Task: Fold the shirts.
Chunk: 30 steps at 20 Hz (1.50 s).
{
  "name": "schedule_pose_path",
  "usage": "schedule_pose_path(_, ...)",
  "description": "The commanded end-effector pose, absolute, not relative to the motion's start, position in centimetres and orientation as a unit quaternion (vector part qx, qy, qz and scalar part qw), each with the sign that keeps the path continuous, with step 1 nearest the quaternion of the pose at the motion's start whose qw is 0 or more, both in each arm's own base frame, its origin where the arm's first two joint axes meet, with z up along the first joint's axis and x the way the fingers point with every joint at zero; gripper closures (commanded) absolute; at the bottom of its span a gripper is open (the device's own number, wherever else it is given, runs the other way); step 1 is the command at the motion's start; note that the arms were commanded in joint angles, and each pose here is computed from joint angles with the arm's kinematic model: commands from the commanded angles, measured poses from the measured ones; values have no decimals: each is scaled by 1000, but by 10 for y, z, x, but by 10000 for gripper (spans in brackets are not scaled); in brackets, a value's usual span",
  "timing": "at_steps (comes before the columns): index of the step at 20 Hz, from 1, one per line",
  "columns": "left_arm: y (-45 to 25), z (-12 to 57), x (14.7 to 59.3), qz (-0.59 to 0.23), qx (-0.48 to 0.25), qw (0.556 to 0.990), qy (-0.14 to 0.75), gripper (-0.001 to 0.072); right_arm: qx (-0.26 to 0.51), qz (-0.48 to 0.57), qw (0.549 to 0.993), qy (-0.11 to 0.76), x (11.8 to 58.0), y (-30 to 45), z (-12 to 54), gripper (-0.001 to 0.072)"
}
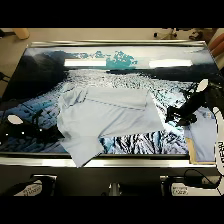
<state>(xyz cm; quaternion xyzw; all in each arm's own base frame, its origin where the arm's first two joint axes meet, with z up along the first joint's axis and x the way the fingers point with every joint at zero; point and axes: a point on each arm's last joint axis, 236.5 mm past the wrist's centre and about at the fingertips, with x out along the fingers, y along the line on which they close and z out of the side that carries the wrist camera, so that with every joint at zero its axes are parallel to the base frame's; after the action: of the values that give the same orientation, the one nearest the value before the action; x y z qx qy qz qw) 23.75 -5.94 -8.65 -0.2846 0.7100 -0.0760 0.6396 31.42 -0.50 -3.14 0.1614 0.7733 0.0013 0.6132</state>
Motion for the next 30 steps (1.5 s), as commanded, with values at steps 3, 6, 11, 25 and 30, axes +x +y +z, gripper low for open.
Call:
schedule_pose_path(3, -66, -105, 232, -70, -294, 627, 718, 251, 143, -3, 615, 775, 316, -14, -54, 169)
schedule_pose_path(6, -70, -109, 229, -74, -290, 618, 727, 251, 149, -1, 600, 786, 317, -12, -74, 149)
schedule_pose_path(11, -68, -112, 227, -73, -280, 618, 731, 557, 204, 35, 589, 781, 333, 17, -101, 150)
schedule_pose_path(25, -48, -70, 218, -91, -227, 645, 724, 172, 238, 83, 595, 763, 342, 41, -90, 688)
schedule_pose_path(30, -62, -108, 214, -68, -243, 647, 719, 177, 239, 87, 585, 770, 334, 43, -77, 688)
